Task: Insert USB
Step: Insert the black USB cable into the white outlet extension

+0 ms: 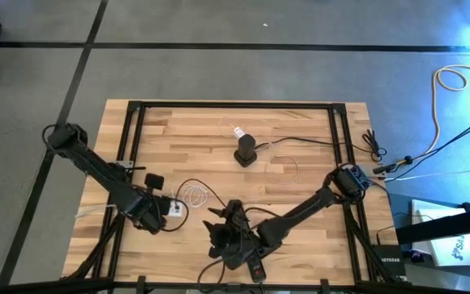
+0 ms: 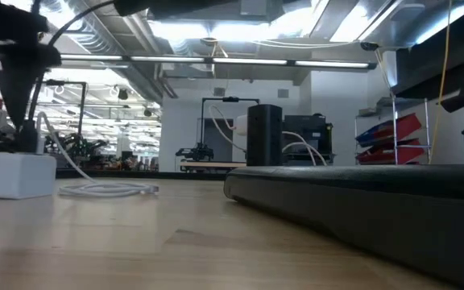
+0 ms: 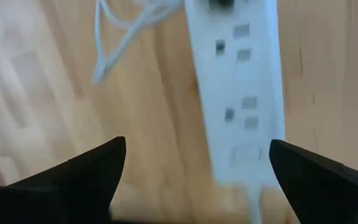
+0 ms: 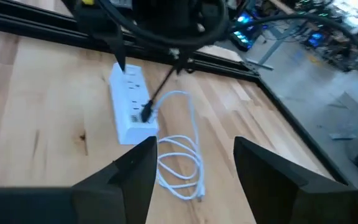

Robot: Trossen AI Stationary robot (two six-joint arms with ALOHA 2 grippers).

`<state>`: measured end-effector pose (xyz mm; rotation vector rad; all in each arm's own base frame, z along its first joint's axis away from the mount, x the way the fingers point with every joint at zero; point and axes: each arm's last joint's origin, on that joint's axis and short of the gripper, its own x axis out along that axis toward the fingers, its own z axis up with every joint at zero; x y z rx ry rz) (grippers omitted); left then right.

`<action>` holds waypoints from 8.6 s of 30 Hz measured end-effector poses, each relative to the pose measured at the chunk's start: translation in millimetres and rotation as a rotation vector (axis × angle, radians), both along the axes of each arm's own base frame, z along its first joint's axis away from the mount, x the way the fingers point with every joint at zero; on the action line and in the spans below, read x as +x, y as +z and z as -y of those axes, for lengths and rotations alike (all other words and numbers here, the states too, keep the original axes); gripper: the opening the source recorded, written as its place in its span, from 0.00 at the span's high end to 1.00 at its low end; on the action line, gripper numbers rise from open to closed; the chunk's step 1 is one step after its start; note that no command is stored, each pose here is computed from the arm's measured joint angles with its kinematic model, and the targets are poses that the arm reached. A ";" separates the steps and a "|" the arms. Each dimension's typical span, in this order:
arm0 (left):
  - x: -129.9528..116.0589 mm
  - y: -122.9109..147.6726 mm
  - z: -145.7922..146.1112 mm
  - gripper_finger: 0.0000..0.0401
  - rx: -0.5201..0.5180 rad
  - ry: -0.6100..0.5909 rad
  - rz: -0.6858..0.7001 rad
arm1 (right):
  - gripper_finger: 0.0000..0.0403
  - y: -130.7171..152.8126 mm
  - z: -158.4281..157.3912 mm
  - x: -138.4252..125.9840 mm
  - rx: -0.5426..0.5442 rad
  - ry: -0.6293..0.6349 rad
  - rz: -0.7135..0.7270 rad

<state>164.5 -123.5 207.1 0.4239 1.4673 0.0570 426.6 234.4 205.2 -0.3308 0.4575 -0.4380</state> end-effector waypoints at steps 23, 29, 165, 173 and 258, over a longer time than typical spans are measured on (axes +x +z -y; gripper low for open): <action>-40.7 83.9 -35.3 0.05 -0.219 0.149 0.614 | 0.52 28.5 37.1 13.7 0.714 0.510 -0.229; -51.4 91.8 -43.6 0.05 -0.301 0.186 0.643 | 0.52 47.7 53.5 22.1 0.966 0.879 -0.258; 44.6 63.2 71.6 0.69 0.448 -0.593 0.893 | 0.52 61.3 49.9 9.2 0.990 0.802 -0.290; 78.1 42.1 69.1 0.41 0.573 -0.538 0.855 | 0.52 65.2 53.6 12.9 0.980 0.832 -0.245; 37.3 85.5 120.4 1.00 0.531 -0.340 1.160 | 0.52 162.2 63.4 -19.5 1.001 1.503 -0.006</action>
